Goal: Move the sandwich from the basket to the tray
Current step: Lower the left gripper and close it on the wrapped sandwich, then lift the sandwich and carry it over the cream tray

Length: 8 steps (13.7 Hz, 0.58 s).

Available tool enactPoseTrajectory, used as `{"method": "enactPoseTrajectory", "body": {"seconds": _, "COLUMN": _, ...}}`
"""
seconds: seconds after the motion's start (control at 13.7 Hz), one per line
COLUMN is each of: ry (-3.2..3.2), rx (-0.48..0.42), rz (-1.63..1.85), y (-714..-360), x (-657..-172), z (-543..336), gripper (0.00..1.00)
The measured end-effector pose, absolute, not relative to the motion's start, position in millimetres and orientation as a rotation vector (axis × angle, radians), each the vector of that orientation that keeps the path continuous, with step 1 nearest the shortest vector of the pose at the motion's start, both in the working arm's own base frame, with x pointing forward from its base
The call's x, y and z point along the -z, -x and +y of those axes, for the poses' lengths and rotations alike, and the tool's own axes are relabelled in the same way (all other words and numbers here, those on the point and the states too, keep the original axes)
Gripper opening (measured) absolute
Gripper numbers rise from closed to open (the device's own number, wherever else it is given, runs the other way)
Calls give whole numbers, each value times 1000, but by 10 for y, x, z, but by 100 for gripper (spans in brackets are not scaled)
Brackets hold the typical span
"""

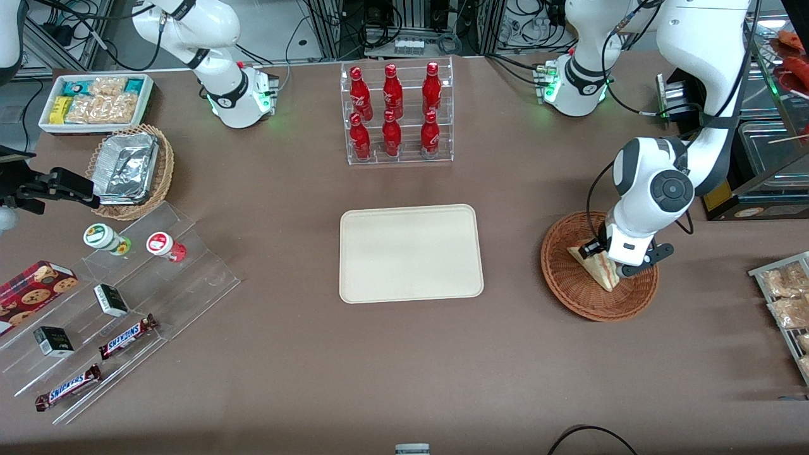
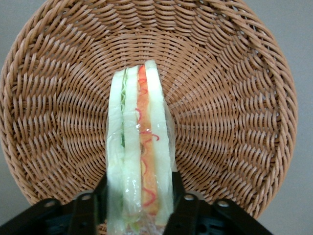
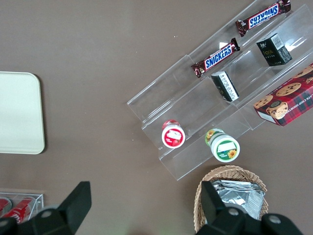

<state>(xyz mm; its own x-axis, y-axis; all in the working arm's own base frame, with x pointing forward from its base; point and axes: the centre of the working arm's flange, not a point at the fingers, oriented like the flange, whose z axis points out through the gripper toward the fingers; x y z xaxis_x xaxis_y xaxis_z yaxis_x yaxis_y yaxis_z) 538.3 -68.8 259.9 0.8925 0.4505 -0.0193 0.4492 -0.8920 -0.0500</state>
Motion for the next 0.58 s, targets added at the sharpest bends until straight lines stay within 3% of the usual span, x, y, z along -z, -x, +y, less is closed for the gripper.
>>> {"method": "enactPoseTrajectory", "body": {"seconds": 0.07, "ry": 3012, "rx": -46, "rz": -721, "y": -5383, "x": -2601, "z": -688, "gripper": 39}}
{"method": "enactPoseTrajectory", "body": {"seconds": 0.22, "ry": 3011, "rx": -49, "rz": -724, "y": -5380, "x": -2627, "z": -687, "gripper": 30}}
{"method": "enactPoseTrajectory", "body": {"seconds": 0.58, "ry": 2987, "rx": -142, "rz": -691, "y": -5523, "x": -3238, "z": -799, "gripper": 19}}
